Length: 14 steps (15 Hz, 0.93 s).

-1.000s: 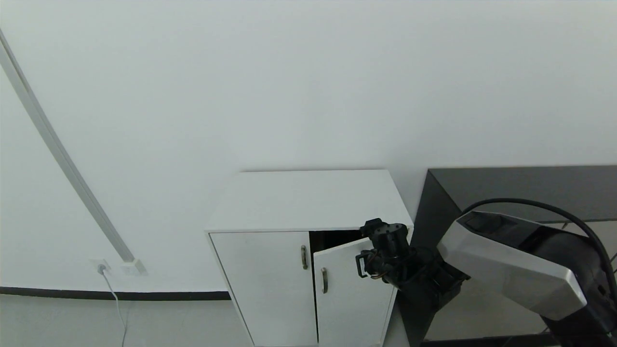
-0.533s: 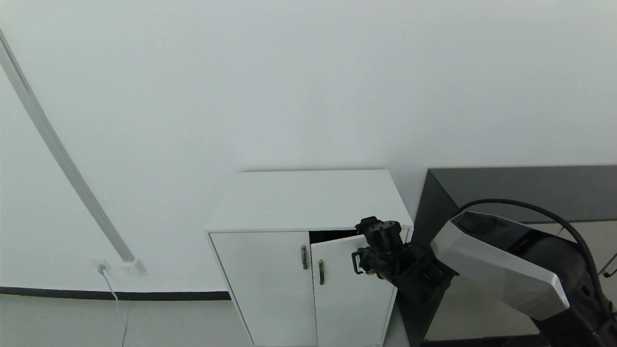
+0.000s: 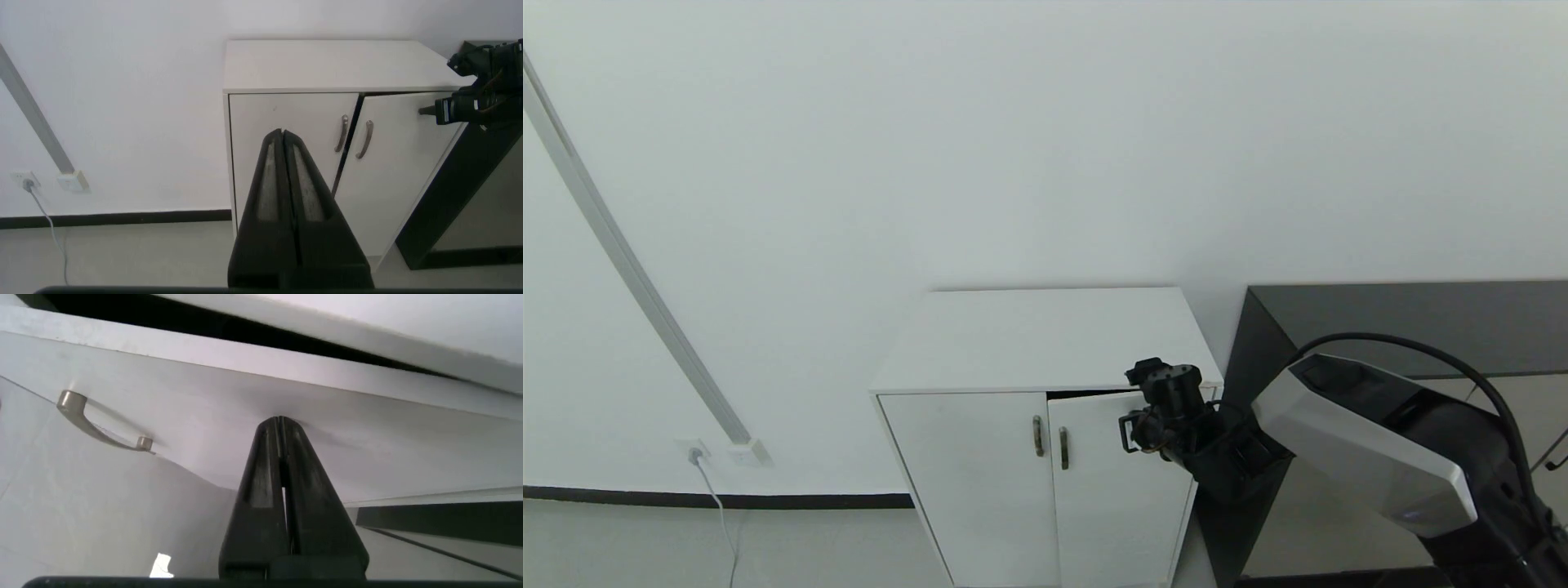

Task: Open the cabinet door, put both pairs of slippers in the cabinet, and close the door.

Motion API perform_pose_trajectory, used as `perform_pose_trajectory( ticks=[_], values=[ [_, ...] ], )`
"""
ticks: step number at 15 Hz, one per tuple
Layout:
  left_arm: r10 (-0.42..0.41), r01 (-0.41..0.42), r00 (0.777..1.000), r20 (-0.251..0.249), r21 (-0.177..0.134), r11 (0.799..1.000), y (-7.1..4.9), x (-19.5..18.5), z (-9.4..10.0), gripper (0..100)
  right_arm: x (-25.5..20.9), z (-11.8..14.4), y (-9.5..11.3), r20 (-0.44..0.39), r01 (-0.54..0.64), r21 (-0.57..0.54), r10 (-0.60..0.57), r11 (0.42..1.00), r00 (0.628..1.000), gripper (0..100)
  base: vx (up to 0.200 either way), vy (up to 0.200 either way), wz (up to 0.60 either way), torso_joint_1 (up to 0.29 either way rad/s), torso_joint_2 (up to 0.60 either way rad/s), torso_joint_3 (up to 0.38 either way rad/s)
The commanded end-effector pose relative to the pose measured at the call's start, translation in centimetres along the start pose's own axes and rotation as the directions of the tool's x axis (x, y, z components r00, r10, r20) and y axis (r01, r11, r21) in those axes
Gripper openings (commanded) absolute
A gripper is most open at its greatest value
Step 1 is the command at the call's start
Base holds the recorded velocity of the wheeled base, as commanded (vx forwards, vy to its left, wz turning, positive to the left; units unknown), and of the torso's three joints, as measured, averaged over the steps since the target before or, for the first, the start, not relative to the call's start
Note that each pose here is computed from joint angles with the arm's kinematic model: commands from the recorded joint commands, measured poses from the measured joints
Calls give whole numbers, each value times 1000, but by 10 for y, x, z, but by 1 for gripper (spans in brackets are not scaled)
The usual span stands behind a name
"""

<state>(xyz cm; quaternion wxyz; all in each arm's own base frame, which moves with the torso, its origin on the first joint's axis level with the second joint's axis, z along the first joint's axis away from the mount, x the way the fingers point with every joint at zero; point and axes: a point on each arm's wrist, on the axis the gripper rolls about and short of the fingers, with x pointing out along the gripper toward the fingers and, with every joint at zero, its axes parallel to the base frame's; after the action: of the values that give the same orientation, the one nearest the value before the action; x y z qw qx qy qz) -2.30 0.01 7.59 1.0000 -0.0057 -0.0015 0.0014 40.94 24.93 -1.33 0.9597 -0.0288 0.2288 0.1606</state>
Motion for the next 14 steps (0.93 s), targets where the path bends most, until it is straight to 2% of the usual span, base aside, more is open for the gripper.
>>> perform_pose_trajectory(
  ticks=[1, 14],
  values=[
    [0, 0, 1000, -1, -1, 1000, 0, 0, 0, 0, 2, 1, -4, 4, 9, 5, -9, 1000, 1000, 0, 0, 0, 0, 0, 0, 0],
    [0, 0, 1000, -1, 1, 1000, 0, 0, 0, 0, 7, 8, -12, 10, 24, 16, -25, 1000, 1000, 0, 0, 0, 0, 0, 0, 0]
  ],
)
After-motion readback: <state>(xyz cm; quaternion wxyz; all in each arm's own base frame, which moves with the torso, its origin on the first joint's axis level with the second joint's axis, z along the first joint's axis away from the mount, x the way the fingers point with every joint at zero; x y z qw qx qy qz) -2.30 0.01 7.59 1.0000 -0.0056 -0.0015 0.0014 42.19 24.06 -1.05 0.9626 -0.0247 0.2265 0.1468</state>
